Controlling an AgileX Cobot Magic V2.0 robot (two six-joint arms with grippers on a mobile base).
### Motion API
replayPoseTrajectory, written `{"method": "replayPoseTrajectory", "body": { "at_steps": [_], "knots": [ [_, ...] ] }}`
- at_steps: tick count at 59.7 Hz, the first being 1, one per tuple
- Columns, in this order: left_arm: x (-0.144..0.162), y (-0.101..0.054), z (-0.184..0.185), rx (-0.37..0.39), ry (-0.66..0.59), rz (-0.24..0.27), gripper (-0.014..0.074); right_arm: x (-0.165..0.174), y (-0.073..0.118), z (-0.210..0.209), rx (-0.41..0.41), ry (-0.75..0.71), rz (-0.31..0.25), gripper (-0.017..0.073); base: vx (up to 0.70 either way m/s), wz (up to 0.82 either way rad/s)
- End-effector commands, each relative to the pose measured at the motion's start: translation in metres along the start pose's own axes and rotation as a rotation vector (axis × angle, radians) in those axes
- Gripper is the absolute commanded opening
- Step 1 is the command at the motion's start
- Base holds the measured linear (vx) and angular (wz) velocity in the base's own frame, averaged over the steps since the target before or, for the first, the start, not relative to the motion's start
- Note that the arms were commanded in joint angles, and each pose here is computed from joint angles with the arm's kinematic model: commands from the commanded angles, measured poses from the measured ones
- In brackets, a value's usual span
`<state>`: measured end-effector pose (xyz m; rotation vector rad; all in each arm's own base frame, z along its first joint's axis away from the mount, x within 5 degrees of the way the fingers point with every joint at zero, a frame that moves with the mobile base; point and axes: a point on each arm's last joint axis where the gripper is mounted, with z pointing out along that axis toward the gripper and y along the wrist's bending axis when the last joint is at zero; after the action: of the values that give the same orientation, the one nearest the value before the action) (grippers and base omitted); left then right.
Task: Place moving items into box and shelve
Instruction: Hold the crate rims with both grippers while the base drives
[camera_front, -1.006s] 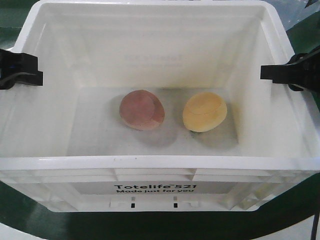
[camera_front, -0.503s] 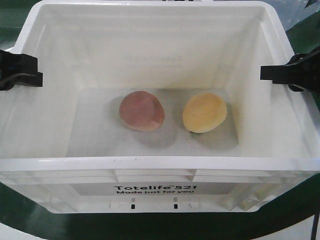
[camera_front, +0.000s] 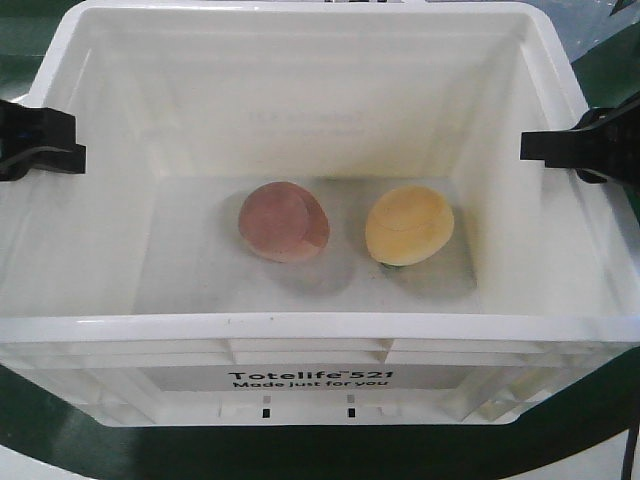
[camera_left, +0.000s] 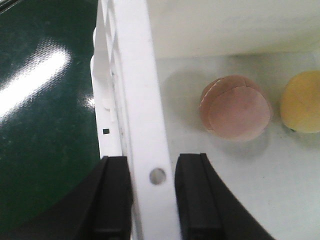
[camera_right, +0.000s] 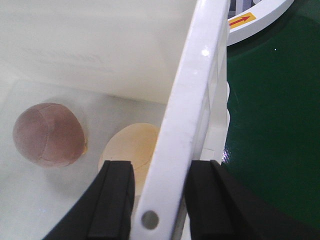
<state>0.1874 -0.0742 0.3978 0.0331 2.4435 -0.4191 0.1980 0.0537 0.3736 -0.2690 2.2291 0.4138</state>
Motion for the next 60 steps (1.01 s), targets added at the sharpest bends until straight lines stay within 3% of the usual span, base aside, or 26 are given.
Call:
{"method": "replayPoseTrajectory", "body": {
  "at_steps": [1, 60],
  "knots": [
    [-0.0159, -0.0095, -0.0235, 0.081, -0.193, 0.006, -0.0003, -0.0204, 0.006, -0.0196, -0.006, -0.182, -0.015, -0.0006, 0.0, 0.0],
    [-0.0159, -0.0095, -0.0232, 0.081, -0.192, 0.006, -0.0003, -0.0204, 0.006, -0.0196, -0.006, -0.182, -0.016, -0.0006, -0.07, -0.03]
  ]
}}
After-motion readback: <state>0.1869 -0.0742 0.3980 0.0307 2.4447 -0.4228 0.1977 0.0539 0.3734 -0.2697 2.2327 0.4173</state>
